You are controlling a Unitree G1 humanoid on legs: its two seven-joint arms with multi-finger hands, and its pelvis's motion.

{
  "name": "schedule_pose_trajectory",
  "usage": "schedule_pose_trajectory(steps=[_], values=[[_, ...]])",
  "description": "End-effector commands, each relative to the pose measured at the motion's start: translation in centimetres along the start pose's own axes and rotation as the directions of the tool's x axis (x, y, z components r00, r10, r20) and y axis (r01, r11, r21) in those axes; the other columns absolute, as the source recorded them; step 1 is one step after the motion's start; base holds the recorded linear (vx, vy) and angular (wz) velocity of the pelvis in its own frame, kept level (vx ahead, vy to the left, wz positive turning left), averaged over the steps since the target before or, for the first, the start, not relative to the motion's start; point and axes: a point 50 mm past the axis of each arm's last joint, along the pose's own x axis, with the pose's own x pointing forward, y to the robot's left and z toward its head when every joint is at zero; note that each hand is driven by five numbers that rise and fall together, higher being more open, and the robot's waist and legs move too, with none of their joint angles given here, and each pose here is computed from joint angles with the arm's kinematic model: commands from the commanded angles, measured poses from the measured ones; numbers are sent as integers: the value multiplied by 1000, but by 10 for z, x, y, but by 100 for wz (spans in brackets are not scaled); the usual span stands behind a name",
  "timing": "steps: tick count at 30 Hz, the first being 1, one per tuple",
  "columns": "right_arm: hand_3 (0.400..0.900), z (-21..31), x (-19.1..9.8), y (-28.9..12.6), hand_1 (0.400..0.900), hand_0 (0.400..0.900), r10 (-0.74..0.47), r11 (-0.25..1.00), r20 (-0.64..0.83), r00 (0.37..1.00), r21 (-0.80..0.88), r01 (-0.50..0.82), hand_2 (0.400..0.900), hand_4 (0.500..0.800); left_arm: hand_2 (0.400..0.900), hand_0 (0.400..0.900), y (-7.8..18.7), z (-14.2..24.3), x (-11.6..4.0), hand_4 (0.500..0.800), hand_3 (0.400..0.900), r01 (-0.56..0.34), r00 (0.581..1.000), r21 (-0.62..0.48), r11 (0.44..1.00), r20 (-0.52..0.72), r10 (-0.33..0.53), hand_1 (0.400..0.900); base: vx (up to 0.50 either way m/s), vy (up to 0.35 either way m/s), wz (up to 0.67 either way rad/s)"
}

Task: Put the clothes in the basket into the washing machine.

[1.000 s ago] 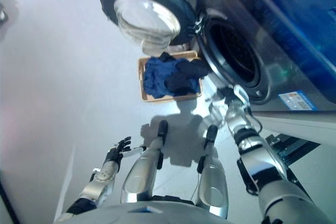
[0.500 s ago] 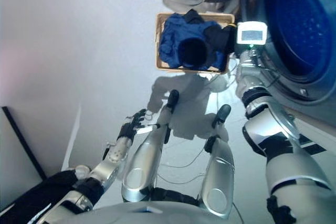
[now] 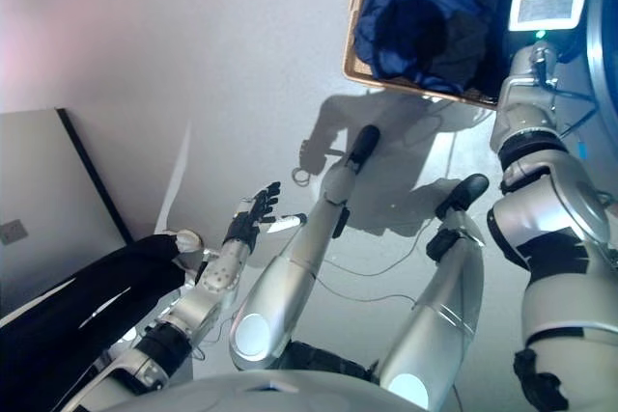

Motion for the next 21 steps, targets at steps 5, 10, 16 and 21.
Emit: schedule_pose_trajectory(steps=[5,10,16,21], values=[[900,-71,22,-45,900,900,-211,974,-160,964,-115,194,900,800,900,900,-4,0,-12,800,900,17,999,5,1000,38,-17,900,11,29,18],[900,-88,18,-38,900,900,-176,969,-173,969,-203,139,900,800,900,900,-4,7,-14,800,900,9,997,-26,1000,75,-7,900,4,28,10],[900,-118,15,-38,900,900,-149,960,-220,964,-265,88,900,800,900,900,-4,9,-17,800,900,17,995,-27,999,97,-14,900,-7,11,5],[900,-121,13,-31,900,900,-77,988,-258,963,-146,40,900,800,900,900,-4,10,-18,800,900,6,995,-59,998,96,0,900,0,2,-4]])
